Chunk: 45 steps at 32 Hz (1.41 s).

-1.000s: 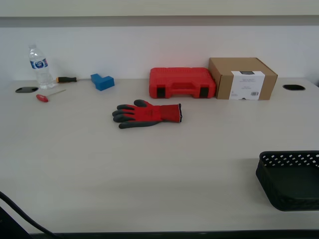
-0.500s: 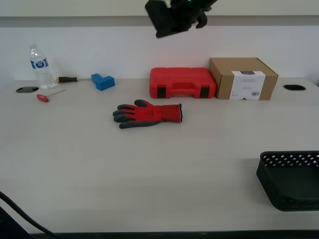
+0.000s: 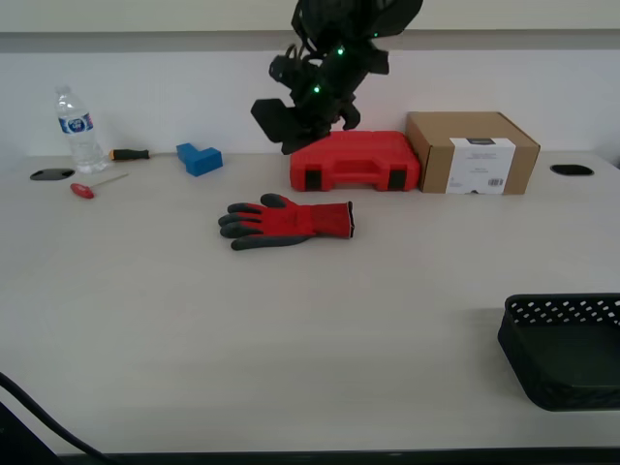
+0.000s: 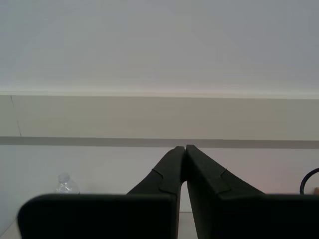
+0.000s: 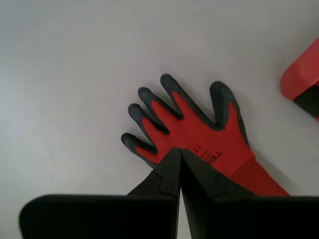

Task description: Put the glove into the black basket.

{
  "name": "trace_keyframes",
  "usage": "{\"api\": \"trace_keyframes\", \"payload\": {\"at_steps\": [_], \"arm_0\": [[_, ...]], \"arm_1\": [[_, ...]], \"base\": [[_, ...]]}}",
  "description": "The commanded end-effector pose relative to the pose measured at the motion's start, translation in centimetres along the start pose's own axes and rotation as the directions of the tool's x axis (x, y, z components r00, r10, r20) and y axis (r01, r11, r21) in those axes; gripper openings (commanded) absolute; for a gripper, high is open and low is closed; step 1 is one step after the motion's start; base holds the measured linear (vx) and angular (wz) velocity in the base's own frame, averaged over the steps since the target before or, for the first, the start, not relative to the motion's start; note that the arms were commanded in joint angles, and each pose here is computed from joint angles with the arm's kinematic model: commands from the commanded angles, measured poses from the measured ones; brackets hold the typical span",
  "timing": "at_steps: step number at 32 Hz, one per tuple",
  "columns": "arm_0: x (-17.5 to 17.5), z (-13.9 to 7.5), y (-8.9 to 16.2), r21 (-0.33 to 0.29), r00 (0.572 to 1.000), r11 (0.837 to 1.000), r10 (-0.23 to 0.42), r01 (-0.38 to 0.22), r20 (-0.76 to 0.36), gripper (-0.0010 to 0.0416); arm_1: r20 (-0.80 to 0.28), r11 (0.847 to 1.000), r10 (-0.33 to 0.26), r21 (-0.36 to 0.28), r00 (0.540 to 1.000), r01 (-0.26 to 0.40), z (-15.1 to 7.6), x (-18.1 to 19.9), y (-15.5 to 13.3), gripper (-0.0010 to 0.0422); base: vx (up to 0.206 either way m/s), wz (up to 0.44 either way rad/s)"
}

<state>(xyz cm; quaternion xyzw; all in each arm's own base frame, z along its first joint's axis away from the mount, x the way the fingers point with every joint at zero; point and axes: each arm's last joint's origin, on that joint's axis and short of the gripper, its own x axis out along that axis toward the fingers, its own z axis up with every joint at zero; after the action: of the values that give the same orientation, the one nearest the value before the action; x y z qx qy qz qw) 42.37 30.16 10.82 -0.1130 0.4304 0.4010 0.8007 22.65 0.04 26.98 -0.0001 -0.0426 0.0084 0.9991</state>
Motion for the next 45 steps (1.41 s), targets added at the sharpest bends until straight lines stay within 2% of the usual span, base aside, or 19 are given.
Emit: {"api": "trace_keyframes", "payload": {"at_steps": [1, 4, 7, 9, 12, 17, 22, 24, 27, 30, 34, 39, 42, 45], "arm_0": [[1.5, -1.5, -0.7, 0.017, 0.990, 0.995, -0.092, 0.095, -0.103, 0.0001], [2.5, -3.0, -1.5, 0.027, 0.977, 0.991, -0.123, 0.130, -0.176, 0.0001], [3.3, -4.2, -2.3, 0.036, 0.968, 0.990, -0.125, 0.135, -0.216, 0.0001], [3.5, -4.4, -2.5, 0.021, 0.966, 0.991, -0.127, 0.135, -0.223, 0.0001], [3.8, -5.5, -3.4, 0.018, 0.961, 0.985, -0.160, 0.169, -0.227, 0.0001], [3.7, -5.3, -3.8, 0.006, 0.954, 0.974, -0.220, 0.226, -0.206, 0.0001], [3.6, -5.4, -4.3, 0.050, 0.946, 0.965, -0.242, 0.258, -0.214, 0.0001], [3.5, -5.9, -4.9, 0.104, 0.943, 0.956, -0.244, 0.273, -0.228, 0.0006], [3.4, -6.9, -5.7, 0.152, 0.936, 0.946, -0.241, 0.286, -0.257, 0.0048], [3.4, -7.7, -6.1, 0.146, 0.930, 0.946, -0.244, 0.291, -0.274, 0.0105], [3.7, -8.0, -6.3, 0.141, 0.935, 0.946, -0.252, 0.293, -0.248, 0.0158], [4.2, -8.0, -6.5, 0.157, 0.939, 0.942, -0.256, 0.295, -0.232, 0.0193], [5.6, -8.6, -6.6, 0.171, 0.939, 0.946, -0.225, 0.274, -0.259, 0.0215], [6.1, -8.3, -6.7, 0.182, 0.942, 0.945, -0.224, 0.273, -0.251, 0.0221]], "arm_1": [[0.006, 1.000, 0.001, 0.000, 1.000, -0.001, 0.1, 0.0, 0.0, 0.0000], [0.005, 1.000, 0.001, 0.000, 1.000, -0.001, 0.0, 0.0, 0.0, 0.0000], [-0.002, 1.000, 0.001, 0.000, 1.000, -0.001, 0.0, 0.0, 0.0, 0.0000], [-0.002, 1.000, 0.001, 0.000, 1.000, -0.001, 0.0, 0.0, 0.0, 0.0000], [-0.001, 1.000, 0.001, 0.000, 1.000, -0.001, 0.0, 0.0, 0.0, 0.0000], [-0.001, 1.000, 0.001, 0.000, 1.000, -0.001, 0.0, 0.0, 0.0, 0.0000], [-0.002, 1.000, 0.001, 0.000, 1.000, -0.001, 0.0, 0.0, 0.0, 0.0000], [-0.002, 1.000, 0.001, 0.000, 1.000, -0.001, 0.0, 0.0, 0.0, 0.0000], [-0.002, 1.000, 0.001, 0.000, 1.000, -0.001, 0.0, 0.0, 0.0, 0.0000], [-0.002, 1.000, 0.000, 0.000, 1.000, 0.000, 0.0, 0.0, 0.0, 0.0000], [-0.001, 1.000, 0.001, 0.000, 1.000, -0.001, 0.0, 0.0, 0.0, 0.0000], [-0.005, 1.000, 0.001, 0.000, 1.000, -0.001, -0.1, 0.0, 0.0, 0.0000], [-0.004, 1.000, 0.001, 0.000, 1.000, -0.001, -0.1, 0.0, 0.0, 0.0000], [-0.003, 1.000, 0.000, 0.000, 1.000, 0.000, 0.0, 0.0, 0.0, 0.0000]], "base": [[0.000, 0.000], [0.000, 0.000], [0.000, 0.000], [0.000, 0.000], [0.000, 0.000], [0.000, 0.000], [0.000, 0.000], [0.000, 0.000], [0.000, 0.000], [0.000, 0.000], [0.000, 0.000], [0.000, 0.000], [0.000, 0.000], [0.000, 0.000]]}}
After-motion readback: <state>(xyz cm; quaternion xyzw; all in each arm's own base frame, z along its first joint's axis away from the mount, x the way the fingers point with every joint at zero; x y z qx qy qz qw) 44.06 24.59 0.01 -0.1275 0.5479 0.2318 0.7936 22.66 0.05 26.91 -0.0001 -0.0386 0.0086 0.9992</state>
